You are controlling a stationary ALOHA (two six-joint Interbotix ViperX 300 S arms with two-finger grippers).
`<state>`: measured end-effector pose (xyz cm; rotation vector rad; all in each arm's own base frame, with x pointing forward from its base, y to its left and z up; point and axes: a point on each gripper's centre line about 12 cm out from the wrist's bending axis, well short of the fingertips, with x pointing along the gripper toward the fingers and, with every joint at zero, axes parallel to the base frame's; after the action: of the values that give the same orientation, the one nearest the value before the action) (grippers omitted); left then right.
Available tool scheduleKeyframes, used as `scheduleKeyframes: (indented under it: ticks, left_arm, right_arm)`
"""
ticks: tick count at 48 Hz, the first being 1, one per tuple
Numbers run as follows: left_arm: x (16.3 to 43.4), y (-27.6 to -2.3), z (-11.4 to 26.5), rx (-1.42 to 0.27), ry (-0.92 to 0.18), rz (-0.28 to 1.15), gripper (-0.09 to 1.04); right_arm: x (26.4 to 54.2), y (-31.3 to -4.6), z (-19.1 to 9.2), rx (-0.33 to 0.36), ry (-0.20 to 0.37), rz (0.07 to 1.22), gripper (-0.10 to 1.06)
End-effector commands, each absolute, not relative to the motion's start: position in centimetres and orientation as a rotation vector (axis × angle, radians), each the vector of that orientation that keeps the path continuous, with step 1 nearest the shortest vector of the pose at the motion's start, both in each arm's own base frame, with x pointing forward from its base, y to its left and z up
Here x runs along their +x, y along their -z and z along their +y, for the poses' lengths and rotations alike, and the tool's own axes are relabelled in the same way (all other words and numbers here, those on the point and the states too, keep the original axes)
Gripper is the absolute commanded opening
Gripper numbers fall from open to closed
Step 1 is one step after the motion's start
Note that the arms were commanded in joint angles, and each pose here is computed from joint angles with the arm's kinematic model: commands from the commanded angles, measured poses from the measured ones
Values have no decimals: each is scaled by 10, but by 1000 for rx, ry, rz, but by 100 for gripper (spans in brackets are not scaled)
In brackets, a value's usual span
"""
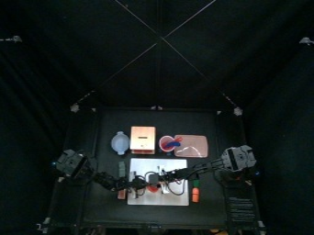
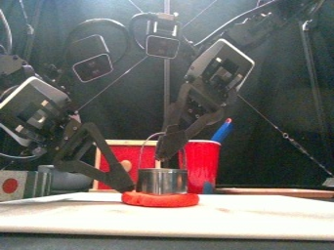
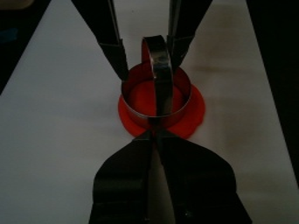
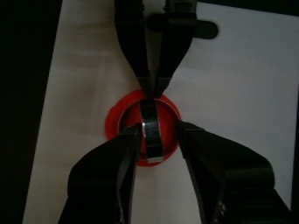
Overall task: Get the cutter from the drawer then cut the dough then place the extra dough in the bowl
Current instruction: Place the extra dough in the bowl
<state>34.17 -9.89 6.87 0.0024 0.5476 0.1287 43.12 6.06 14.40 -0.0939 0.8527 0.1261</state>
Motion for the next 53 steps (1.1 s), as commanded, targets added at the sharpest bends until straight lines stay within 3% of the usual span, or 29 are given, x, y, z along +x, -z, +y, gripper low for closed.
scheduleKeyframes:
  ticks: [1,29,53]
  left_arm:
    - [348,-77,-100,-10,-130,520,56]
    - [350,-65,-99,-14,-138,560,56]
    - [349,-61,-100,-18,-132,583,56]
  right_arm:
    - [435,-174,60,-87,-124,778,76]
    - [436,-181,64,-91,-129,776,73]
    - [436,-188,64,-116,-135,757,50]
